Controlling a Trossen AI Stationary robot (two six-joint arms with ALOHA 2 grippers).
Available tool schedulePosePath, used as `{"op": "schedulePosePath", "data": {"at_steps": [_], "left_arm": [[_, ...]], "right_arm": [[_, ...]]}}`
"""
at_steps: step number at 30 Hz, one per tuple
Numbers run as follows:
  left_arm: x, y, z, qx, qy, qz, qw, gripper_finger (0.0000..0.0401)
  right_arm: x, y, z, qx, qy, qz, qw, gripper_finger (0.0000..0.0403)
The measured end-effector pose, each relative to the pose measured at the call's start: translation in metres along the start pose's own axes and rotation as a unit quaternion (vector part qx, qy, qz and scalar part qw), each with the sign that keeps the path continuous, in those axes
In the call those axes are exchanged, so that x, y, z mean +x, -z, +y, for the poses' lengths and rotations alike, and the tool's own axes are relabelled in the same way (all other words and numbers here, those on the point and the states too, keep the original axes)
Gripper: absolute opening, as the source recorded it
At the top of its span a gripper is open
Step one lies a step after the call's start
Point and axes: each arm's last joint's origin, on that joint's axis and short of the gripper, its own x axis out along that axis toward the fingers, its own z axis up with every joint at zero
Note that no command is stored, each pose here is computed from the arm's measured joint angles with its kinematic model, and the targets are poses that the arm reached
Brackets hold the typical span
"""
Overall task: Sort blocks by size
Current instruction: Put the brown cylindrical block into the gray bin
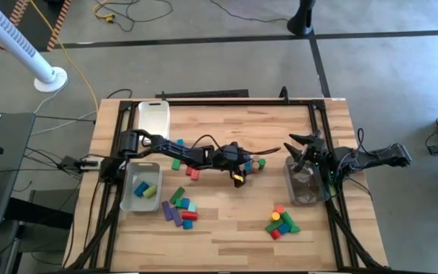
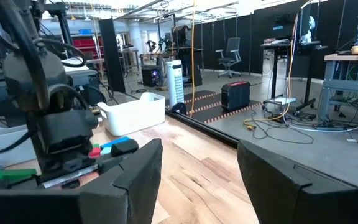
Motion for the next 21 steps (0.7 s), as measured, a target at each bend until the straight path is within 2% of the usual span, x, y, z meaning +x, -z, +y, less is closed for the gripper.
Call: {"op": "schedulePosePath", "data": {"at_steps": [3,8,13,21], "left_arm": [[0.005,0.002,0.0,-0.003,0.002,-0.014,1.0,0.0245],[0.022,0.009,-0.002,-0.007,0.01,0.01,1.0,0.0245],[0.031,0.002,-0.004,-0.004,0.006,0.02,1.0,0.0241],[0.03,0.001,-0.003,0.023,-0.009,0.026,0.999,0.0188]], "right_arm": [[0.0,0.0,0.0,0.0,0.0,0.0,1.0,0.0239],[0.0,0.0,0.0,0.0,0.0,-0.001,1.0,0.0239],[0.0,0.0,0.0,0.014,0.0,0.0,1.0,0.0239],[0.0,0.0,0.0,0.016,0.0,0.0,1.0,0.0239]]}}
